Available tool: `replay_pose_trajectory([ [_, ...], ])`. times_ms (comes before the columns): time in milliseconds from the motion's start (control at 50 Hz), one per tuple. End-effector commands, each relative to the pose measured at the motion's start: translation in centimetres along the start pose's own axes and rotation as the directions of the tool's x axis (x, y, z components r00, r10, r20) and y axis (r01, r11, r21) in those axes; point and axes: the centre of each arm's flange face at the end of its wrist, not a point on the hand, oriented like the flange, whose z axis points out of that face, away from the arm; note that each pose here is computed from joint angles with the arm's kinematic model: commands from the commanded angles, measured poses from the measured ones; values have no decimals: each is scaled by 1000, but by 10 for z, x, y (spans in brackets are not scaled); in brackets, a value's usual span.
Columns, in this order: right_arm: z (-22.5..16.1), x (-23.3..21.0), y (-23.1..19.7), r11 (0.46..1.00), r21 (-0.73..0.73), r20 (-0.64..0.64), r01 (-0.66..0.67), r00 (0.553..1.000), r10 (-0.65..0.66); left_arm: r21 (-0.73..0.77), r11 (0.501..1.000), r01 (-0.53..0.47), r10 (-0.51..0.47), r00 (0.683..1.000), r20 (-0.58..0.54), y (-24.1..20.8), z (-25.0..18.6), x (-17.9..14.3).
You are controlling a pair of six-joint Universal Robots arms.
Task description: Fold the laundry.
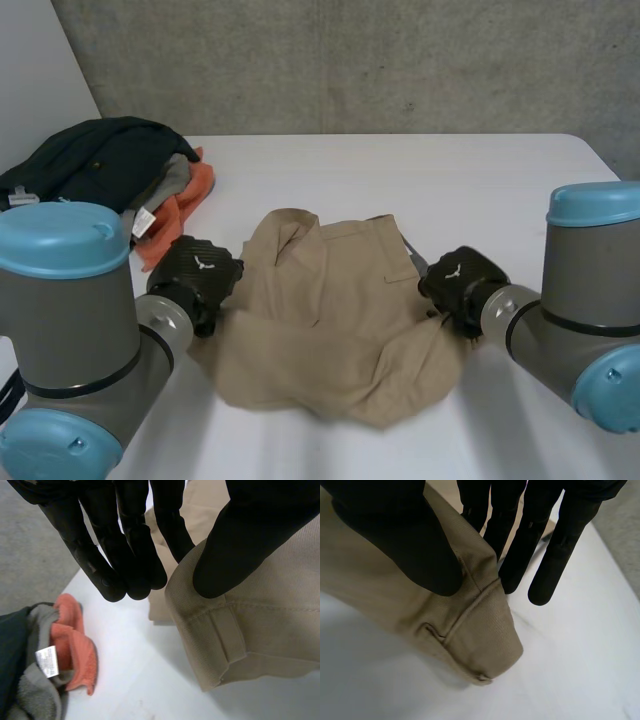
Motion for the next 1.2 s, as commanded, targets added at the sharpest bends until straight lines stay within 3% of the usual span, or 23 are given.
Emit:
replay_pose_trajectory([
  [20, -27, -8, -3, 998, -69, 41, 6, 999, -3, -48, 998, -27, 24, 998, -61, 1, -11, 4],
  [200, -70, 8, -37, 999, 14, -24, 35, 999, -34, 110, 994, 8, -3, 999, -45, -40, -39, -22],
  [280, -69, 9, -53, 997, 63, -37, 36, 999, -33, 133, 991, 20, -20, 1000, -4, -50, -16, -33],
  [520, 24, 20, -63, 971, 205, -261, -122, 950, 174, 83, 996, 32, -44, 987, 155, -43, 110, -55],
  [660, 43, 20, -62, 966, 228, -365, -121, 909, 200, 151, 988, 32, -64, 975, 213, -56, 132, -61],
  [780, 48, 8, -62, 971, 220, -351, -97, 920, 172, 188, 980, 65, -102, 976, 194, -67, 109, -59],
  [960, 51, 16, -64, 976, 206, -369, -70, 918, 144, 283, 952, 120, -156, 982, 108, -83, 12, -54],
  [1080, 48, 20, -63, 976, 193, -353, -101, 921, 165, 159, 975, 152, -153, 988, -7, -41, -24, -19],
  [1200, 47, 17, -62, 977, 185, -328, -103, 931, 160, 16, 976, 215, -209, 960, -184, -9, -23, 19],
])
